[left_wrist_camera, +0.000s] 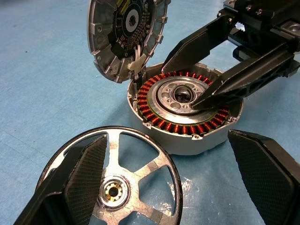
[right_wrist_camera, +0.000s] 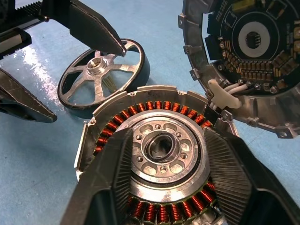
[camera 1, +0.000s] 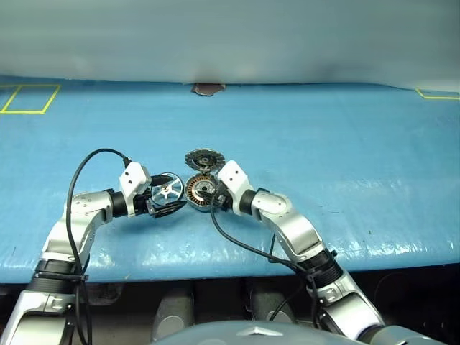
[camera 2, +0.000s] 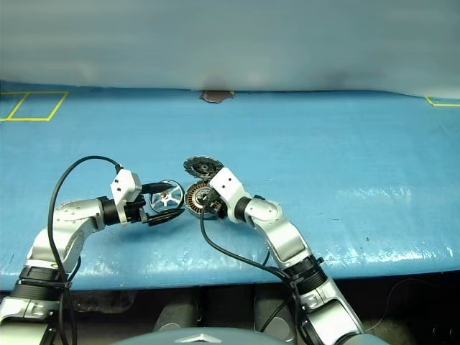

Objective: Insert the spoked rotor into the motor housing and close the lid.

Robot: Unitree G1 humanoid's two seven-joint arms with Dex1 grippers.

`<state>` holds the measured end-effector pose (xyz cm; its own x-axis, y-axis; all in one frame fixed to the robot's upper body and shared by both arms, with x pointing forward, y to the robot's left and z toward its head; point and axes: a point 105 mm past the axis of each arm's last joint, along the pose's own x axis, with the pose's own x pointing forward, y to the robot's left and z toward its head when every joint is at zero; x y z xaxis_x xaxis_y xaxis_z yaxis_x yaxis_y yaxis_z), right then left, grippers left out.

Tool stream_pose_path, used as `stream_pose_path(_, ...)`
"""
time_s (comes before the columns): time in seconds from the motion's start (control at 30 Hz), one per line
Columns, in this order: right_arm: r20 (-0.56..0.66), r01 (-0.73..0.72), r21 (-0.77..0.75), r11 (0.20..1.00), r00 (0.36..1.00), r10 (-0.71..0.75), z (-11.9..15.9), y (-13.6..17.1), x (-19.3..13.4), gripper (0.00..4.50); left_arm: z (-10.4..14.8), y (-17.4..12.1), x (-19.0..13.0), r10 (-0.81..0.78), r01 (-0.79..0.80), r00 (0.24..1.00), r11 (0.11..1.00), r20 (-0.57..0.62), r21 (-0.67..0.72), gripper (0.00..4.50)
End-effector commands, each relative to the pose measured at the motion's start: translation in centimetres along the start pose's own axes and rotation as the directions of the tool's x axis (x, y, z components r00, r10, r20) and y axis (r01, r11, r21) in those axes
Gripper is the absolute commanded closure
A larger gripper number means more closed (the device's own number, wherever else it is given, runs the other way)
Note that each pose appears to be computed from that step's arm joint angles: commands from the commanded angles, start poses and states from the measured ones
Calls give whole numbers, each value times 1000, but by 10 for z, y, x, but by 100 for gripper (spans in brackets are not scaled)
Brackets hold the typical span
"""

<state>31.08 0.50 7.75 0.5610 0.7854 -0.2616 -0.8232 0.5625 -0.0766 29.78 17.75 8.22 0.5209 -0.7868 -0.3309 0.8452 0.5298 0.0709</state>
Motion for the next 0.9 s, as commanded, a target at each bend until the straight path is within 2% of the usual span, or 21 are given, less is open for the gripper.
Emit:
stream_pose_path(0.03, 59, -11, -8, 1000, 998, 11, 16, 3, -2, 307, 5, 4, -4, 18, -18, 1000, 1000, 21, 25, 0)
stream_pose_path(0.17, 49, -3, -9, 1000, 999, 3, 14, 1, -1, 436, 5, 5, -3, 22, -23, 1000, 999, 21, 28, 0)
stream_pose_path(0.2, 49, -3, -9, 1000, 999, 3, 14, 1, -1, 444, 5, 5, -3, 23, -24, 1000, 999, 21, 28, 0)
stream_pose_path(0.57, -31, -9, 10, 1000, 999, 9, -9, 5, 9, 444, 5, 4, -2, 29, -29, 999, 999, 25, 29, 0)
stream_pose_path(0.73, 0, -4, -3, 1000, 1000, 4, -2, 6, 3, 444, 4, 4, -3, 32, -33, 999, 999, 24, 25, 0)
stream_pose_path(0.9, 72, 14, -40, 999, 997, -11, 22, 4, -3, 444, 3, 3, -2, 29, -30, 999, 999, 23, 22, 0)
